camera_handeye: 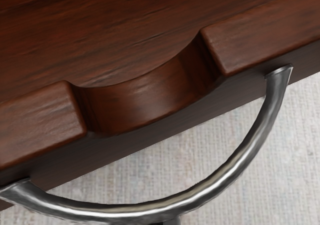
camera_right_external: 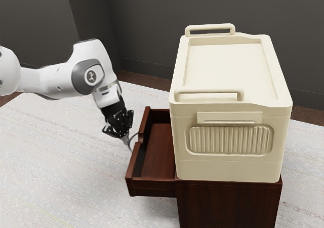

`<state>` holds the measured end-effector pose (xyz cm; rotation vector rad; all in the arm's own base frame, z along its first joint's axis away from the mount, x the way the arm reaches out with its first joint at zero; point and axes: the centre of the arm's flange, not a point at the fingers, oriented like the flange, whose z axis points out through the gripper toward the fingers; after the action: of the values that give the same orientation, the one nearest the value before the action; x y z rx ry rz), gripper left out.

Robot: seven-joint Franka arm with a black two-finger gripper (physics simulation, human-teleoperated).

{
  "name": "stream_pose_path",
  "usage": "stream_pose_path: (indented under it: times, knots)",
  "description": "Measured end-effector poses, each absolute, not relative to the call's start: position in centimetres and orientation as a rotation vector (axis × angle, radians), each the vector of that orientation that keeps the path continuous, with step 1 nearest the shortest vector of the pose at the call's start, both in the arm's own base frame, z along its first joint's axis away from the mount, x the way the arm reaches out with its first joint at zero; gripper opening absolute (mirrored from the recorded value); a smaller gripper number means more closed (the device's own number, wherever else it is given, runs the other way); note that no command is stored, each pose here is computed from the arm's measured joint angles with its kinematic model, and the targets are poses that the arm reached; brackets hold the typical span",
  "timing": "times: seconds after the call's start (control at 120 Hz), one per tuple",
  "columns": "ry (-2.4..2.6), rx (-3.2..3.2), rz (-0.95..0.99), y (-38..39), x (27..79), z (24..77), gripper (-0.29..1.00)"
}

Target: Push the drawer handle with one arm to close the drawer

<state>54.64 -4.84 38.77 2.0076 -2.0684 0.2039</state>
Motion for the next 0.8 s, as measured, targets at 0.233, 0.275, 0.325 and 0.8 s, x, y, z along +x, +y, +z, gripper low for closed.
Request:
stream_pose_path:
  times: [0.233, 0.275, 0.325, 0.8]
  knots:
    - [-2.107, 1.954, 0.235, -7.6, 55.3, 38.4, -0.08]
    - [-2.114, 1.949, 0.241, -8.1, 55.4, 38.4, -0.08]
    - [-2.121, 1.946, 0.248, -8.6, 55.5, 38.4, -0.08]
    - [-2.085, 1.965, 0.33, -12.1, 56.9, 38.2, -0.08]
